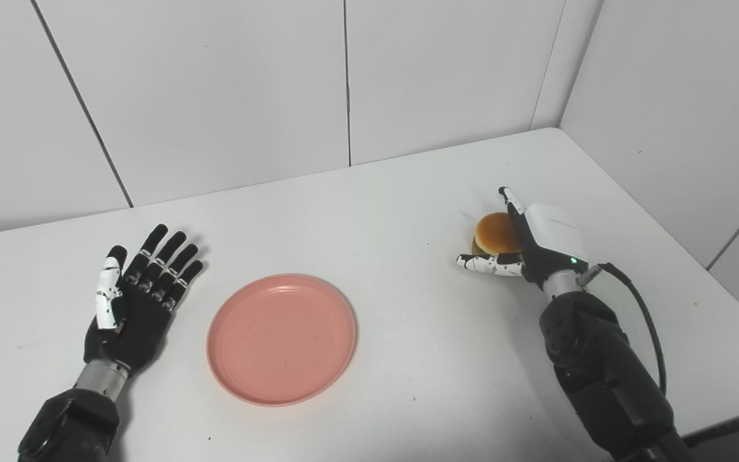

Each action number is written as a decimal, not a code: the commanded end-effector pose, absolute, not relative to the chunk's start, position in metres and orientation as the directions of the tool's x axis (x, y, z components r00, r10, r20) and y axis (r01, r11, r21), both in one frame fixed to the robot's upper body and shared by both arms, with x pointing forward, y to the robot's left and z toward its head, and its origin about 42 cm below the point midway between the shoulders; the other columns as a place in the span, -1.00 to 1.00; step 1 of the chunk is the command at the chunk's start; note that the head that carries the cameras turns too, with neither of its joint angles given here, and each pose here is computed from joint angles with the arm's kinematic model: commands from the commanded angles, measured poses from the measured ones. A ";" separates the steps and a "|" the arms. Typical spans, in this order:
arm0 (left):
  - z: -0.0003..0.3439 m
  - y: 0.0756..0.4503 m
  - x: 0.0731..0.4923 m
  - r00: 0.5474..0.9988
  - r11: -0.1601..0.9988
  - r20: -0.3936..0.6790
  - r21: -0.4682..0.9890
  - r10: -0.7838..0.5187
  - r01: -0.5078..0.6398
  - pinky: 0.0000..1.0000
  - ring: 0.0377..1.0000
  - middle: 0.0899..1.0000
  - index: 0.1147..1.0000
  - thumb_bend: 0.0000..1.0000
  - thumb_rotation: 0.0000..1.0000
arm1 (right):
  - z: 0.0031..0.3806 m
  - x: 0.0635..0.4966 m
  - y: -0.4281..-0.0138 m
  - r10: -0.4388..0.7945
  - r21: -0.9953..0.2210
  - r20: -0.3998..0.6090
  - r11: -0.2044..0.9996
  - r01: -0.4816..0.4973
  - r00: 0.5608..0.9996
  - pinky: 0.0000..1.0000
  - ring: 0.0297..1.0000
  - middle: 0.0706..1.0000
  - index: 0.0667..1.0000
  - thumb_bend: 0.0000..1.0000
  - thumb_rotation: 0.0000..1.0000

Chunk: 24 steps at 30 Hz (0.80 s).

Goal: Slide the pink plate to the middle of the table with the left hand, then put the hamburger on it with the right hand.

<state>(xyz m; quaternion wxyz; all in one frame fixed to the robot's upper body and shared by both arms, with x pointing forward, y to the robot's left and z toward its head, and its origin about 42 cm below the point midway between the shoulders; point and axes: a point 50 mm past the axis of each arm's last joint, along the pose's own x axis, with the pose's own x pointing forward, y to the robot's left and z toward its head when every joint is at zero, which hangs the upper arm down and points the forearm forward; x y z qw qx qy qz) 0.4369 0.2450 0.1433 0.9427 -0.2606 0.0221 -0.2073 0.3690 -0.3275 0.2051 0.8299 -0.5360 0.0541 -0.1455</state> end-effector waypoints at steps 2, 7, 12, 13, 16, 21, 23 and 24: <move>0.100 0.257 0.415 0.915 0.810 -0.134 -0.526 -0.381 0.260 0.85 0.80 0.82 0.82 -0.22 1.00 | 0.224 0.375 -0.338 -0.327 -0.910 0.136 0.332 0.248 0.935 0.48 0.70 0.78 0.86 0.86 0.10; 0.100 0.256 0.415 0.913 0.806 -0.131 -0.530 -0.385 0.264 0.86 0.81 0.82 0.83 -0.22 1.00 | 0.222 0.377 -0.341 -0.349 -0.909 0.148 0.320 0.266 0.925 0.34 0.58 0.69 0.77 0.76 -0.03; 0.100 0.255 0.415 0.913 0.802 -0.129 -0.536 -0.387 0.264 0.86 0.81 0.81 0.82 -0.20 1.00 | 0.220 0.379 -0.347 -0.361 -0.869 0.172 0.383 0.314 0.916 -0.30 -0.13 0.01 0.16 0.40 -0.46; 0.100 0.255 0.415 0.913 0.802 -0.129 -0.536 -0.387 0.264 0.86 0.80 0.81 0.82 -0.20 1.00 | 0.219 0.379 -0.347 -0.361 -0.863 0.173 0.392 0.318 0.916 -0.37 -0.21 -0.08 0.08 0.33 -0.54; 0.101 0.254 0.415 0.913 0.802 -0.129 -0.535 -0.387 0.265 0.86 0.80 0.81 0.82 -0.20 1.00 | 0.217 0.379 -0.347 -0.362 -0.855 0.172 0.407 0.321 0.916 -0.46 -0.31 -0.18 -0.05 0.14 -0.67; 0.100 0.254 0.416 0.911 0.799 -0.122 -0.536 -0.393 0.273 0.86 0.81 0.82 0.83 -0.19 1.00 | 0.216 0.380 -0.346 -0.363 -0.851 0.169 0.415 0.322 0.916 -0.45 -0.31 -0.19 -0.10 0.01 -0.72; 0.100 0.254 0.416 0.912 0.799 -0.125 -0.537 -0.392 0.270 0.86 0.81 0.82 0.82 -0.19 1.00 | 0.216 0.381 -0.347 -0.362 -0.849 0.172 0.416 0.324 0.916 -0.45 -0.31 -0.19 -0.10 0.00 -0.72; 0.099 0.253 0.416 0.912 0.799 -0.126 -0.539 -0.391 0.267 0.86 0.80 0.81 0.82 -0.19 1.00 | 0.216 0.381 -0.347 -0.362 -0.849 0.174 0.416 0.326 0.916 -0.45 -0.30 -0.19 -0.10 0.00 -0.72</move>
